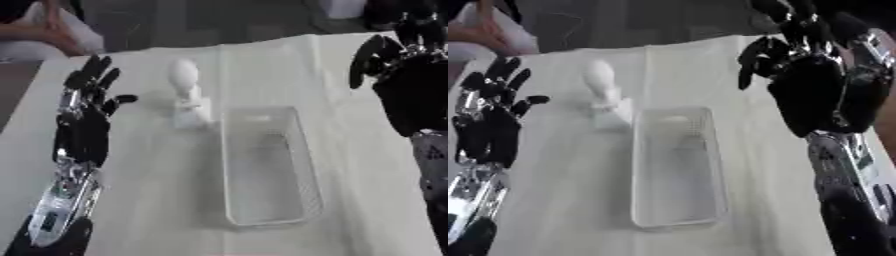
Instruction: Pick up objects on the table and place them in the box.
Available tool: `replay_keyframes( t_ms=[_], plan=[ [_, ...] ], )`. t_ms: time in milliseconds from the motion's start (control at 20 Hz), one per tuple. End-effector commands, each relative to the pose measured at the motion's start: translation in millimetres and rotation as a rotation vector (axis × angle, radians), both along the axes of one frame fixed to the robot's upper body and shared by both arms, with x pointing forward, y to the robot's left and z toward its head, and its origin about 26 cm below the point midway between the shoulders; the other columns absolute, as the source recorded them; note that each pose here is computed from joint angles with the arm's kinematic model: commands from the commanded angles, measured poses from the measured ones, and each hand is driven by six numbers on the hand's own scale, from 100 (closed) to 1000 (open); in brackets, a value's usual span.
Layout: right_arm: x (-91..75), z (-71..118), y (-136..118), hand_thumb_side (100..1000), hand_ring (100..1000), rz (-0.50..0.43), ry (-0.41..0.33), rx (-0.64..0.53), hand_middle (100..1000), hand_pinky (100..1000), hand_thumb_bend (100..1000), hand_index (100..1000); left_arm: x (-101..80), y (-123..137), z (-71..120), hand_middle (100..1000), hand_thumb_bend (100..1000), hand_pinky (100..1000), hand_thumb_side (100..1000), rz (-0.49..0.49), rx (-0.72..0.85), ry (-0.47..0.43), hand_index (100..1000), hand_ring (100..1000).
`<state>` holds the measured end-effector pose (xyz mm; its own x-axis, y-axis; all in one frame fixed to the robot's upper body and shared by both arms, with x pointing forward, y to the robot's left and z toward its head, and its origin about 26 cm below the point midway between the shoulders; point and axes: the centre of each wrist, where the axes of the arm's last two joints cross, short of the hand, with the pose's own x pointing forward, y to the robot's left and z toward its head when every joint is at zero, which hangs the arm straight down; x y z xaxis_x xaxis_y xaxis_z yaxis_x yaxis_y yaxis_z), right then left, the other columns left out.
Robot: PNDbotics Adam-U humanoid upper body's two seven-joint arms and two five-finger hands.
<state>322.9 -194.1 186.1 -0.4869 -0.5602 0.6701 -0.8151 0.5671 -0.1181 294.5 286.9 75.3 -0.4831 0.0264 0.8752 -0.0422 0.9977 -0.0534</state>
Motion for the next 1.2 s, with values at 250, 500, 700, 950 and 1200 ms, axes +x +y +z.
replay_keyframes(
  t_ms=[250,500,700,950,1200],
  plan=[
    [2.2,11.8,-7,1000,100,-0.21,-0.099,0.056,424,100,100,1000,1.5,-2,3.6,932,100,638,1000,-0.011,0.019,-0.01,994,947],
    [1.3,13.2,-8,1000,100,-0.299,-0.127,0.098,422,100,100,972,1.9,-1,1.9,924,101,618,1000,-0.017,0.042,0.005,985,926],
    [-3.5,19.7,-10,1000,100,-0.315,-0.18,0.127,484,100,100,965,3.7,6,2.4,900,366,541,873,-0.029,0.14,0.029,959,878],
    [-12.8,25.7,-11,1000,476,-0.245,-0.251,0.117,782,213,100,983,10.8,12,12.4,897,544,523,750,-0.008,0.296,0.011,956,876],
    [-15.8,28.0,-13,1000,769,-0.184,-0.275,0.099,957,574,100,987,19.7,12,19.4,907,563,586,726,0.013,0.411,-0.008,955,897]
  ],
)
